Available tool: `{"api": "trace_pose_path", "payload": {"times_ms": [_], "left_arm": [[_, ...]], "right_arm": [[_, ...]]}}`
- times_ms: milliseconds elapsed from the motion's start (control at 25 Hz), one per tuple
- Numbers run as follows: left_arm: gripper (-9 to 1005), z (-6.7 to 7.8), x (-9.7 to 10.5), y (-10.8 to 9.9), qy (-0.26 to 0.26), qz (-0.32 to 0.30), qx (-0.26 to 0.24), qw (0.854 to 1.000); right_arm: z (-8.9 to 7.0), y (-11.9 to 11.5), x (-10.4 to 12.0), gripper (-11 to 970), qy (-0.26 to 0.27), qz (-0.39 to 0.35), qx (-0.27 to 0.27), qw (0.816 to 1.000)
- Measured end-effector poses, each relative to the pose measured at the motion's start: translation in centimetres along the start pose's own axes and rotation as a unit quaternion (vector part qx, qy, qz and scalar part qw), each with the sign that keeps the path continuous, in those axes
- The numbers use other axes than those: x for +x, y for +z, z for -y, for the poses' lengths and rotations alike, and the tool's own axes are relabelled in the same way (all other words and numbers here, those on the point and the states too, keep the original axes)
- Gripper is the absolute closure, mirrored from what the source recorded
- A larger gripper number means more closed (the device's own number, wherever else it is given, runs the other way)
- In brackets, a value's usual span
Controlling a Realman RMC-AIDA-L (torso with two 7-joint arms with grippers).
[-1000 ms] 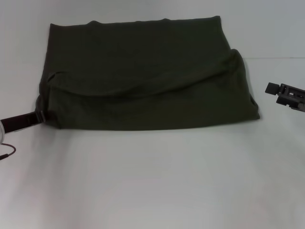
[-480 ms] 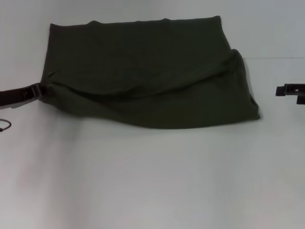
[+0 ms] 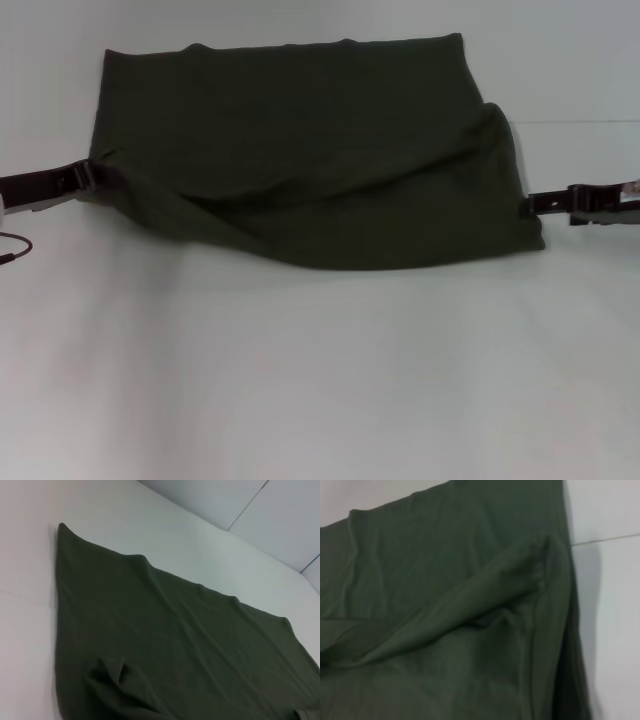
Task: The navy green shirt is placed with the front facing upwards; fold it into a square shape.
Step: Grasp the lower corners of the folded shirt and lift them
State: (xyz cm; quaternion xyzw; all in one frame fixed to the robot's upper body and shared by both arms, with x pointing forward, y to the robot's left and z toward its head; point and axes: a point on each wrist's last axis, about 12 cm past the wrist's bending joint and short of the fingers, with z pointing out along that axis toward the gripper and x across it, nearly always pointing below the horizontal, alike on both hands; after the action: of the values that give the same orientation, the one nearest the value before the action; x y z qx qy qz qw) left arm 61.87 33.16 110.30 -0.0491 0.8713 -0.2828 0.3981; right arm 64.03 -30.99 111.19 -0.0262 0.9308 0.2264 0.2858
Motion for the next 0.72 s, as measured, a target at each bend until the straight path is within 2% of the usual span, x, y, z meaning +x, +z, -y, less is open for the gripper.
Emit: {"api": "trace_pose_path", "payload": {"times_ms": [360,720], "left_arm": [[964,0.1,0.0,0.3,0.004,0.004,-0.005,1.0],[964,0.0,0.2,0.4,0.003,0.005,-0.009,1.0]], "right_arm": [[-1.1,2.2,0.6,147,0.003,0.0,0.003,1.0],[-3.1,3.6,0.7,169,-0.026,-0.009,0.004,1.0]]}}
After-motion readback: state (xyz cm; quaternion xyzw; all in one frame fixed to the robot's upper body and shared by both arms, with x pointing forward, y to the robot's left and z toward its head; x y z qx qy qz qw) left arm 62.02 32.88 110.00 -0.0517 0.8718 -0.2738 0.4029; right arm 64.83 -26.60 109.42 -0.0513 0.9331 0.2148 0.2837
